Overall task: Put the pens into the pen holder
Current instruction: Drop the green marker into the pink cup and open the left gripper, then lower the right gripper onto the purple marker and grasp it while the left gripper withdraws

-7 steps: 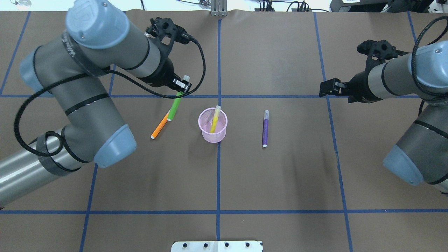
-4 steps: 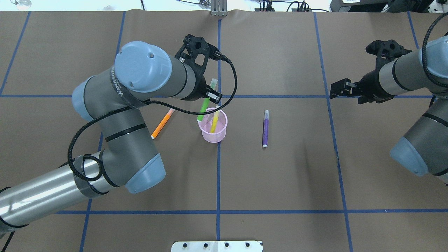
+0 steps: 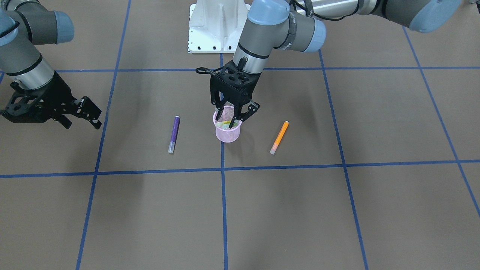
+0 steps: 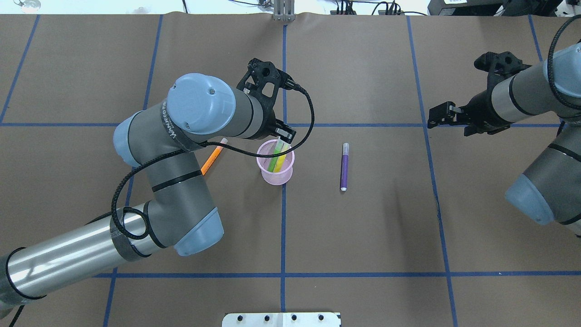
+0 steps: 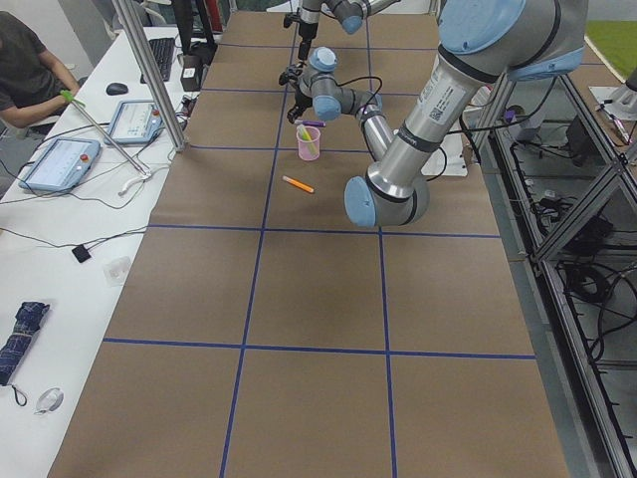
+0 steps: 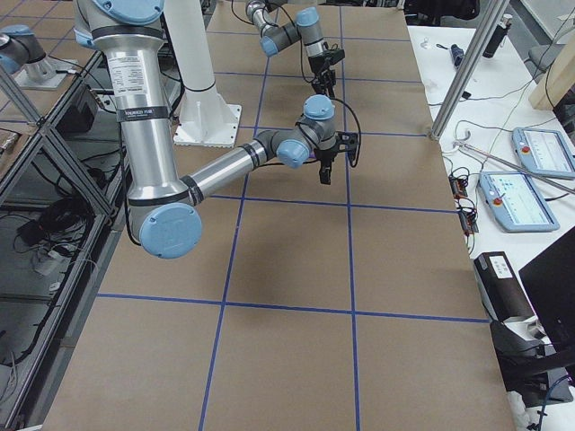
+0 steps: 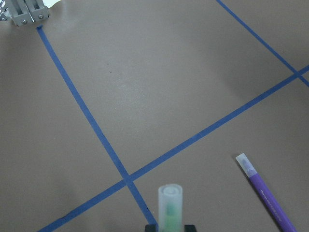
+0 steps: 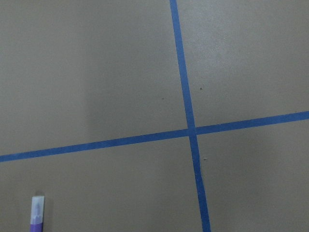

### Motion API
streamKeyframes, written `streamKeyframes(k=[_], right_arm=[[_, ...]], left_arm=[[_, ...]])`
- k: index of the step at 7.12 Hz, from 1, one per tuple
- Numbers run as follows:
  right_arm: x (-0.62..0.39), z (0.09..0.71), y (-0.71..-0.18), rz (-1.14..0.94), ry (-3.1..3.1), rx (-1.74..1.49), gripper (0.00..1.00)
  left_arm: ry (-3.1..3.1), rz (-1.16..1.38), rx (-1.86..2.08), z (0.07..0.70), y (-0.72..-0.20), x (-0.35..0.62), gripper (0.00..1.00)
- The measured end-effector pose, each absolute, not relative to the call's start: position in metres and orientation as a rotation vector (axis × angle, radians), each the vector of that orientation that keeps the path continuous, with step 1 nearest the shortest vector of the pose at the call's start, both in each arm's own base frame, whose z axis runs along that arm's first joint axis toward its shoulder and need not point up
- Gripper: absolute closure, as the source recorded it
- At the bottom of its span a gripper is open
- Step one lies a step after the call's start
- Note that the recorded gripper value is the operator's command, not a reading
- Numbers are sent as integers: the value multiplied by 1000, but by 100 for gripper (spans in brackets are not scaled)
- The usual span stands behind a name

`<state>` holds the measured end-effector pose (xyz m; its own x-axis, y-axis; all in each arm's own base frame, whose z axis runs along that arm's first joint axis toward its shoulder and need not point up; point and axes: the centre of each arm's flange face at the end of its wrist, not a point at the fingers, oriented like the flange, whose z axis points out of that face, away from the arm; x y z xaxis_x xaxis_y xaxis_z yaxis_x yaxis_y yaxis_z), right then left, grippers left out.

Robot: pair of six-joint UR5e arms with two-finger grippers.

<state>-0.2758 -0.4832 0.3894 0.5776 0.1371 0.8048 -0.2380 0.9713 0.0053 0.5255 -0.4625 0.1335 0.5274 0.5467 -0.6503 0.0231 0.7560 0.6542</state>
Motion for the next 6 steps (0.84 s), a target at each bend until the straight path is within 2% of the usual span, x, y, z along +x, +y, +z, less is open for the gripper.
streamKeyframes(k=[2,3,6], right_arm=[[-300,376,-494,193,-972,62,1],[-329,362,-500,191,-991,26,8],[-412,332,-513,211,-998,-71,15]], left_arm=[[986,331,662,130,-465,520,1],[986,315,641,133,-478,504,1],[968,267,506,196,-504,421,1]])
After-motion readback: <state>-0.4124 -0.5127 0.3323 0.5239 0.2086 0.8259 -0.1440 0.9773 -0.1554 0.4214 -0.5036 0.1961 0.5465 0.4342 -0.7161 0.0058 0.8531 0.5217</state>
